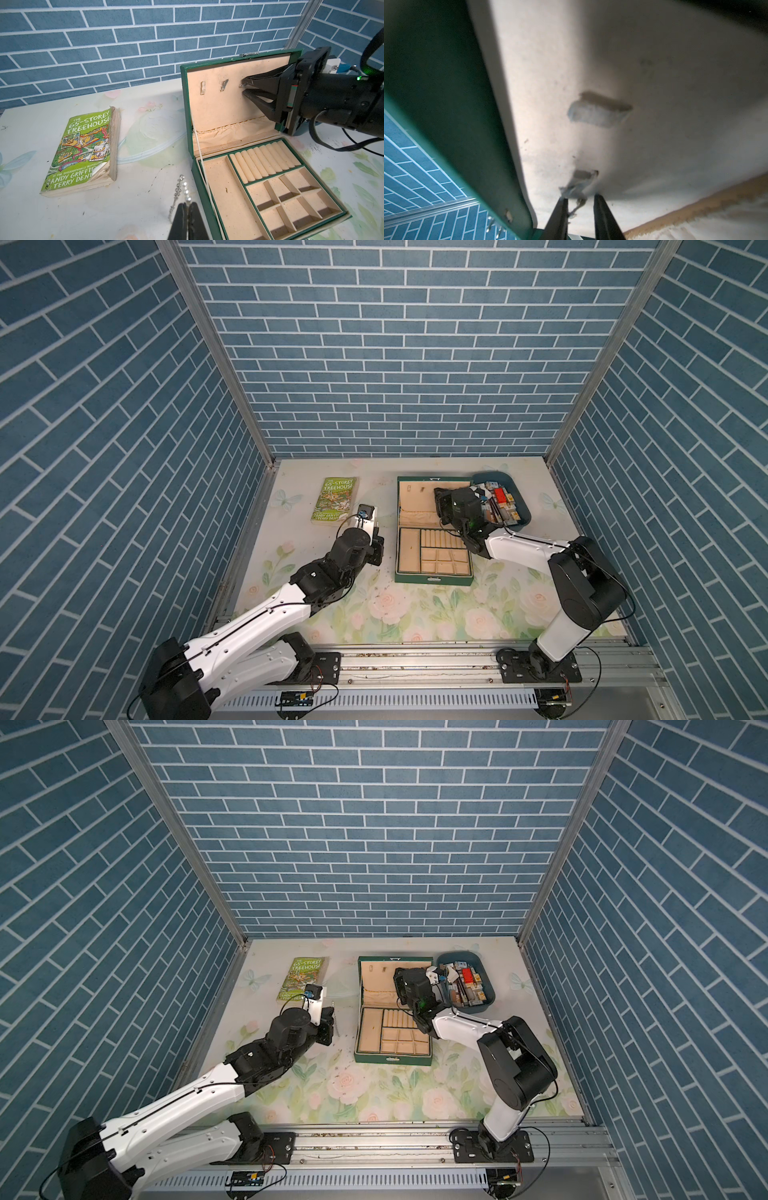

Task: Put jewelry chain into jewelry box
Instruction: Open the fastener on the jewelry box, then hang the necklace on the jewelry box clasp.

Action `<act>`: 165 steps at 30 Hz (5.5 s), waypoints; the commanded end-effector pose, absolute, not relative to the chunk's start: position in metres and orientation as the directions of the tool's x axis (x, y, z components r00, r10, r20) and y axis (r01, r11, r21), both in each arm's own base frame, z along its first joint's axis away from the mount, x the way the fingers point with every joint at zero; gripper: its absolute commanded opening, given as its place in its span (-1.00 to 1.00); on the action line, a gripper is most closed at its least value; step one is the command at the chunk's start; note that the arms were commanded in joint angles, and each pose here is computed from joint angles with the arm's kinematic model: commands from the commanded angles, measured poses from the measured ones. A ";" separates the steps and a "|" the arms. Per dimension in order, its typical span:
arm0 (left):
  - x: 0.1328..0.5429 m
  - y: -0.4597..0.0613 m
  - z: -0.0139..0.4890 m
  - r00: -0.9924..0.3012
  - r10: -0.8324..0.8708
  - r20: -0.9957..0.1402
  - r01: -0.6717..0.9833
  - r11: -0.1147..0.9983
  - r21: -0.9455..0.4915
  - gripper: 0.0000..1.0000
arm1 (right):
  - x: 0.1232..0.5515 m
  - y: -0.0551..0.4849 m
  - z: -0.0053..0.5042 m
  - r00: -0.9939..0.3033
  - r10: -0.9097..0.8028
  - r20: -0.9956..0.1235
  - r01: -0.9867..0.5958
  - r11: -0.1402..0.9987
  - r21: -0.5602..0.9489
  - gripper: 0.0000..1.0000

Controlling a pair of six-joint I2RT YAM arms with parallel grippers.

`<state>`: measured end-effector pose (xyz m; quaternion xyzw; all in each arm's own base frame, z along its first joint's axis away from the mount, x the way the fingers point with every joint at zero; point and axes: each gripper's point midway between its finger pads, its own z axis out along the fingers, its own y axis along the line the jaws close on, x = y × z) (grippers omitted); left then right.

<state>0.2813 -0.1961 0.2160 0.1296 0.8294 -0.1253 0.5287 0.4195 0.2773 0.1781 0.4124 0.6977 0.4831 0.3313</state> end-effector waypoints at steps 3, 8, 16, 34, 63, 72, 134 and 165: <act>0.281 -0.198 0.214 -0.408 0.080 -0.910 0.354 0.932 -0.076 -1.00 | 0.410 0.279 0.161 -0.475 0.875 -0.093 0.273 0.247 0.930 -0.51; 0.281 -0.198 0.213 -0.408 0.080 -0.909 0.352 0.933 -0.076 -1.00 | 0.408 0.281 0.155 -0.486 0.869 -0.092 0.279 0.253 0.926 -0.52; 0.281 -0.198 0.213 -0.408 0.080 -0.910 0.352 0.933 -0.075 -1.00 | 0.404 0.283 0.148 -0.493 0.865 -0.097 0.288 0.267 0.920 -0.57; 0.281 -0.199 0.211 -0.412 0.085 -0.907 0.354 0.932 -0.073 -1.00 | 0.402 0.280 0.134 -0.493 0.864 -0.100 0.307 0.280 0.910 -0.64; 0.281 -0.196 0.214 -0.406 0.080 -0.910 0.346 0.935 -0.072 -1.00 | 0.405 0.279 0.201 -0.505 0.847 -0.167 0.188 0.297 0.936 -0.06; 0.280 -0.194 0.215 -0.406 0.078 -0.910 0.341 0.937 -0.072 -1.00 | 0.396 0.275 0.220 -0.538 0.821 -0.189 0.140 0.308 0.941 0.02; 0.183 -0.236 0.422 0.057 0.173 -0.983 0.844 0.518 0.140 -1.00 | 0.142 0.342 0.232 -0.046 0.030 -0.998 -0.990 0.132 0.049 0.41; 0.168 -0.237 0.436 0.138 0.175 -0.975 0.866 0.456 0.205 -1.00 | 0.140 0.363 0.245 -0.009 0.074 -0.997 -0.999 0.039 0.012 0.43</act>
